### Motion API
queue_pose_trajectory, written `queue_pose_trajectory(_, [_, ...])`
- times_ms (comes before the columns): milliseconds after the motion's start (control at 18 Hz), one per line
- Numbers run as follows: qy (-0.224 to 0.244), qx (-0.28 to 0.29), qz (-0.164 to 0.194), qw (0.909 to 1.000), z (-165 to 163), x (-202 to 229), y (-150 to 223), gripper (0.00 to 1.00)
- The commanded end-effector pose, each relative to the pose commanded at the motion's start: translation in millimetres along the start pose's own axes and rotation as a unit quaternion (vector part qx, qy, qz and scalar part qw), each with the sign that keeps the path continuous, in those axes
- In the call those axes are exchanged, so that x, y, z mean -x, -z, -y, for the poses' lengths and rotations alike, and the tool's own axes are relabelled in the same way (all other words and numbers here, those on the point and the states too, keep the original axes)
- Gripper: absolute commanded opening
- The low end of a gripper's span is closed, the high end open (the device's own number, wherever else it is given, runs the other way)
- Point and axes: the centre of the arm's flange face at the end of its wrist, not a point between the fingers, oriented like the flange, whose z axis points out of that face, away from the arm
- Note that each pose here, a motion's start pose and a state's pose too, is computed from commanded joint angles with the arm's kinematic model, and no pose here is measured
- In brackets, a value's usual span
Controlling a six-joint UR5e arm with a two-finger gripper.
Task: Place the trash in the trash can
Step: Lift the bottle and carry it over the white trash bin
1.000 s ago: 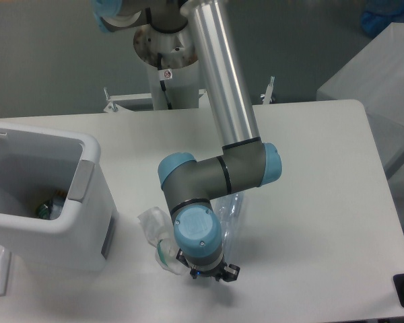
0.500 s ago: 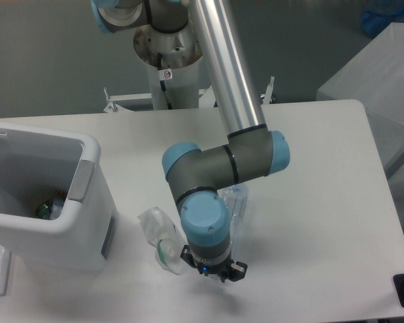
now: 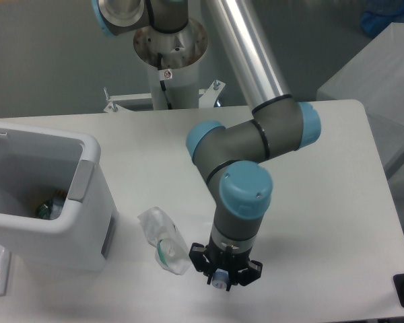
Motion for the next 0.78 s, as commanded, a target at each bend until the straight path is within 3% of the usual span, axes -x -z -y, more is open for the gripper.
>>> queue_pose_trajectory(222, [0.016, -0.082, -0.034, 0.9959, 5.3, 17.4, 55.8, 0.28])
queue_pose_trajectory(444, [0.008, -0.144, -0.053, 0.9882, 14.6, 24.8, 84.5, 0.28])
queue_pose_trajectory(778, [-0.016, -0.231, -0.094, 0.9681, 31.0, -6.8, 160.3, 0.29])
